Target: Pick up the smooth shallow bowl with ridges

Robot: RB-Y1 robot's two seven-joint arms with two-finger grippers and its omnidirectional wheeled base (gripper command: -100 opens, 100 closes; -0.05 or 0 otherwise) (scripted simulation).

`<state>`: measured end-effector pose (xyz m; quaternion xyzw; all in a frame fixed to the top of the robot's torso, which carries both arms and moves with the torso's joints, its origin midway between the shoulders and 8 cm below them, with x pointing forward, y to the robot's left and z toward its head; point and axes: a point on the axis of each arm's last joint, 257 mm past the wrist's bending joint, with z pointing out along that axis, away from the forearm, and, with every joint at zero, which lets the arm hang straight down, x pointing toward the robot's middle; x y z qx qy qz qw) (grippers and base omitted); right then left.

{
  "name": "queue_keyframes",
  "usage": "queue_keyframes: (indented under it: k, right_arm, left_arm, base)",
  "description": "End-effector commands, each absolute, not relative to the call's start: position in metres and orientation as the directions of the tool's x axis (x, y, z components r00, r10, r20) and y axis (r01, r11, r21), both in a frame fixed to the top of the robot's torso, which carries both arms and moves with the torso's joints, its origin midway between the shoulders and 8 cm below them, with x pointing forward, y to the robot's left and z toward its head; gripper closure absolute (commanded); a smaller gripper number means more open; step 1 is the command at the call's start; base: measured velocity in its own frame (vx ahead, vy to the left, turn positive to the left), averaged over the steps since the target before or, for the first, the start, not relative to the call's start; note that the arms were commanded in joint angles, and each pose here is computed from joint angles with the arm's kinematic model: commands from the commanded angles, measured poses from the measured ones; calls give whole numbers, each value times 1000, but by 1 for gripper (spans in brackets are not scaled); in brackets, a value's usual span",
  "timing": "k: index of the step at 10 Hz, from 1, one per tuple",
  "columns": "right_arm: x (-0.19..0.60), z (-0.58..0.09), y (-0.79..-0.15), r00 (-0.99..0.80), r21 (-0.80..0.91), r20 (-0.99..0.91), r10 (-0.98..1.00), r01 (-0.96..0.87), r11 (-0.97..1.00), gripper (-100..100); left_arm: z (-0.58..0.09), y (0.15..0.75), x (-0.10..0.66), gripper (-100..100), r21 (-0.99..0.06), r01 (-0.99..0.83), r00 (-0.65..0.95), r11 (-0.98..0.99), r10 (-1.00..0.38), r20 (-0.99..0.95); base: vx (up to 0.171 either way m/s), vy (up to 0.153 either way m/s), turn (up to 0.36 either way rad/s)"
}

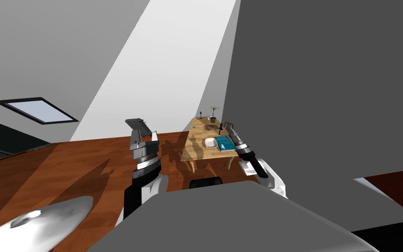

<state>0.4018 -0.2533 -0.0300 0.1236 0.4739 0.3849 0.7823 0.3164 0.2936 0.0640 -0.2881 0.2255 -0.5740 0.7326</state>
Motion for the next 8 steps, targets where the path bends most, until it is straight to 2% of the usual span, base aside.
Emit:
queue_keyframes:
  k: [1,7,8]
  right_arm:
    - [413,-47,-250,247,499,-723,645,-459,735,-100]
    - [440,-104,-251,198,321,-886,419,-391,863,-100]
    - [447,-118,-251,186,246,-924,335,-380,891,-100]
  left_arm:
    - [64,294,316,0,-681,711,239,175,-971,0]
    - [64,294,316,0,-681,711,239,175,-971,0]
    - [64,294,316,0,-681,711,239,175,-971,0]
  base:
    - [-8,-19,23]
    - [-8,-10,30]
    - [-8,5,56]
